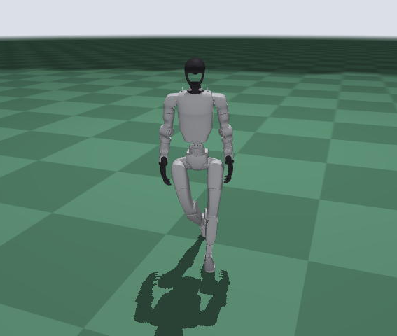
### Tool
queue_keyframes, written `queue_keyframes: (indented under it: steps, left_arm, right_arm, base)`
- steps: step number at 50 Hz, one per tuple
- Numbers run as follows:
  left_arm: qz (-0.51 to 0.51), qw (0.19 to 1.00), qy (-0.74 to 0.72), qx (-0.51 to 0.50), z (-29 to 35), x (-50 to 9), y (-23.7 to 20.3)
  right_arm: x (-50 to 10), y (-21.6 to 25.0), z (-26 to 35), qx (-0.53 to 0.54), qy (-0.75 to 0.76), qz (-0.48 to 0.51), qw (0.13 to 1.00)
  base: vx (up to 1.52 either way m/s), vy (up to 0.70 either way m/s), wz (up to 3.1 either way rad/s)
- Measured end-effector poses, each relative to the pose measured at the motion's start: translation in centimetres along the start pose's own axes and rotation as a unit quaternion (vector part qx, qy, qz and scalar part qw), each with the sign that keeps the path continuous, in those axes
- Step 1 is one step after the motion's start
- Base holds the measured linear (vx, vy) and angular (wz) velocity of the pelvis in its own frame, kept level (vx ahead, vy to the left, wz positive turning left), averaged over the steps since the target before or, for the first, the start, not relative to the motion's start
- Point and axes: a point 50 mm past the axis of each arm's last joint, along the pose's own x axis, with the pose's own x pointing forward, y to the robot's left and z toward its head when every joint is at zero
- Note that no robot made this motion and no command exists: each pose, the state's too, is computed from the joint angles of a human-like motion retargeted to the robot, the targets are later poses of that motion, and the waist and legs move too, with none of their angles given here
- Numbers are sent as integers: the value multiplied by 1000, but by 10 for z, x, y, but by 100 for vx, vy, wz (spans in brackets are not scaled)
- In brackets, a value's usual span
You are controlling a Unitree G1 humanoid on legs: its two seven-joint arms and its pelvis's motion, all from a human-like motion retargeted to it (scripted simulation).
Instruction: Walk run
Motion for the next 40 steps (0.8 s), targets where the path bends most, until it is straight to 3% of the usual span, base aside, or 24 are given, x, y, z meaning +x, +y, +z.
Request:
queue_keyframes:
  steps: [9,16,22,27,32,40]
  left_arm:
    - [-8,938,-306,161,182,-33,11]
    - [27,897,-383,220,234,-63,28]
    - [25,933,-314,173,185,-37,32]
    - [-50,973,-131,182,88,-8,22]
    - [-35,987,0,157,1,-1,3]
    - [-98,991,46,81,-48,-6,-26]
  right_arm:
    - [-10,36,-62,1,106,47,993]
    - [-12,50,-66,13,120,67,990]
    - [-5,30,-43,-12,87,30,996]
    - [-3,19,-33,9,66,-9,998]
    - [-3,16,-28,49,67,-9,996]
    - [1,-11,19,-4,2,-46,999]
  base:
    - [67,-10,132]
    - [67,-32,39]
    - [69,-31,-51]
    - [88,-44,45]
    - [77,-42,-19]
    - [67,-38,-45]
